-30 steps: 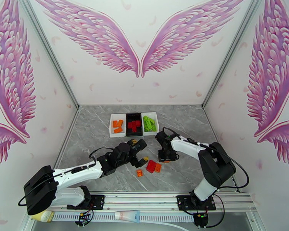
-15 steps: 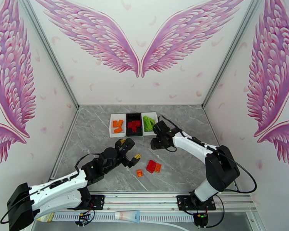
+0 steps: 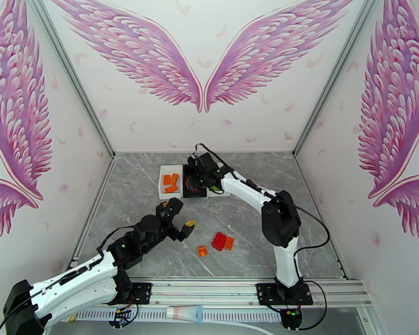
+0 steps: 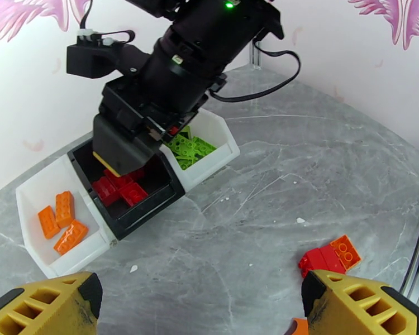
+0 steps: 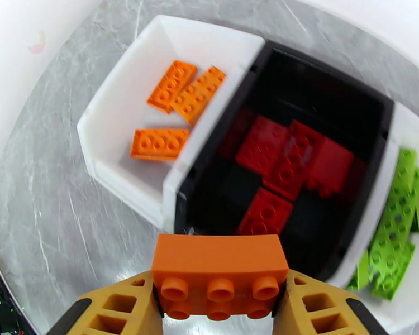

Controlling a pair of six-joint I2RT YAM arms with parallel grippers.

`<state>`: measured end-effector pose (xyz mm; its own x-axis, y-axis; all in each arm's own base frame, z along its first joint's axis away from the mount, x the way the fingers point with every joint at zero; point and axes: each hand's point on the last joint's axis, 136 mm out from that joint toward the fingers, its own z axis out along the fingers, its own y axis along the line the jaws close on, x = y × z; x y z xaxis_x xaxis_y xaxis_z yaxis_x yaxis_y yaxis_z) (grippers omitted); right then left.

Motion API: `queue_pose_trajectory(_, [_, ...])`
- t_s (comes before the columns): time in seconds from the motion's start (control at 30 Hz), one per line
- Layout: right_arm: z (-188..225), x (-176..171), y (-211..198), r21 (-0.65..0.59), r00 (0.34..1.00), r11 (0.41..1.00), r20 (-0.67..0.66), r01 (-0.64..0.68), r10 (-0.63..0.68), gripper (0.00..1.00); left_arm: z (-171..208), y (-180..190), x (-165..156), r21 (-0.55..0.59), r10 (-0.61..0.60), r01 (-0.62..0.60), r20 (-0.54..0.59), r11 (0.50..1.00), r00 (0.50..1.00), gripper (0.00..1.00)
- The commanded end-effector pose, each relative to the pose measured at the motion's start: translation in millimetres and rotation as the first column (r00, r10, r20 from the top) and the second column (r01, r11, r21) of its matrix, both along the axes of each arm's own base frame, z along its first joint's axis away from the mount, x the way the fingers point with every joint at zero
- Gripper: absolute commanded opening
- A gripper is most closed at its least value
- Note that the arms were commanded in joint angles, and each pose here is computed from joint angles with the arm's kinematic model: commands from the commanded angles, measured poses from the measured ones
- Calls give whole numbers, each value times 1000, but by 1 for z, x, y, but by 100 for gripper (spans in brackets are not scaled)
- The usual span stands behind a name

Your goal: Sort the legos into containers by color

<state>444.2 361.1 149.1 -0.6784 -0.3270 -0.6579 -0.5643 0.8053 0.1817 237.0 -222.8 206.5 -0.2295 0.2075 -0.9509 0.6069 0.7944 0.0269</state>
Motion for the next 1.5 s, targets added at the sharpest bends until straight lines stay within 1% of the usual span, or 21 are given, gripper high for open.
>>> queue_pose_trajectory(0.0, [6,12,30,19,996,998,62,-65,64,49,1,7,3,-49,34,-36,-29,998,999,99])
queue_pose_trajectory(0.1, [2,23,49,27,994,996,80,-81,78,49,1,8,4,-65,28,-32,-51,997,998,99])
queue_pose_trajectory(0.23, [-7,34,67,47,995,996,63,-80,76,50,1,12,3,-58,23,-27,-69,998,997,99])
queue_pose_trajectory(0.33, [-13,38,77,62,995,995,66,-82,78,51,3,17,0,-53,25,-29,-76,998,997,99])
queue_pose_trajectory(0.4, [-17,40,78,60,995,995,66,-77,73,53,2,20,-2,-53,27,-32,-82,998,996,99])
queue_pose_trajectory(0.47, [-18,42,76,54,996,997,62,-61,58,57,1,22,-4,-56,28,-33,-90,998,996,99])
queue_pose_trajectory(0.53, [-13,40,74,56,997,997,61,-55,51,64,-1,25,-4,-64,46,-52,-102,997,994,99])
queue_pose_trajectory(0.6, [-3,37,70,61,997,997,64,-49,45,73,-2,34,2,-97,119,-132,-128,987,985,99])
queue_pose_trajectory(0.67, [11,33,65,69,996,996,82,-50,44,78,-2,38,6,-137,160,-181,-147,974,976,99])
queue_pose_trajectory(0.73, [22,28,55,71,995,997,94,-38,31,83,-2,39,8,-171,183,-210,-161,963,970,99])
queue_pose_trajectory(0.83, [36,20,34,87,995,996,98,-10,2,87,-5,48,12,-181,270,-306,-200,935,942,99])
queue_pose_trajectory(1.03, [59,-2,-24,100,991,994,117,50,-61,90,-19,45,9,-132,367,-418,-295,899,882,99])
queue_pose_trajectory(1.13, [63,-16,-56,100,989,992,114,81,-93,91,-29,39,7,-95,427,-484,-347,870,835,99])
queue_pose_trajectory(1.27, [64,-36,-94,94,986,989,110,114,-124,91,-41,19,1,-42,468,-530,-412,847,782,99])
queue_pose_trajectory(1.37, [59,-53,-114,74,985,987,90,142,-148,91,-53,-1,-10,16,478,-529,-452,848,753,99])
queue_pose_trajectory(1.47, [56,-67,-130,74,982,982,69,172,-177,91,-65,-24,-24,75,463,-497,-501,865,731,99])
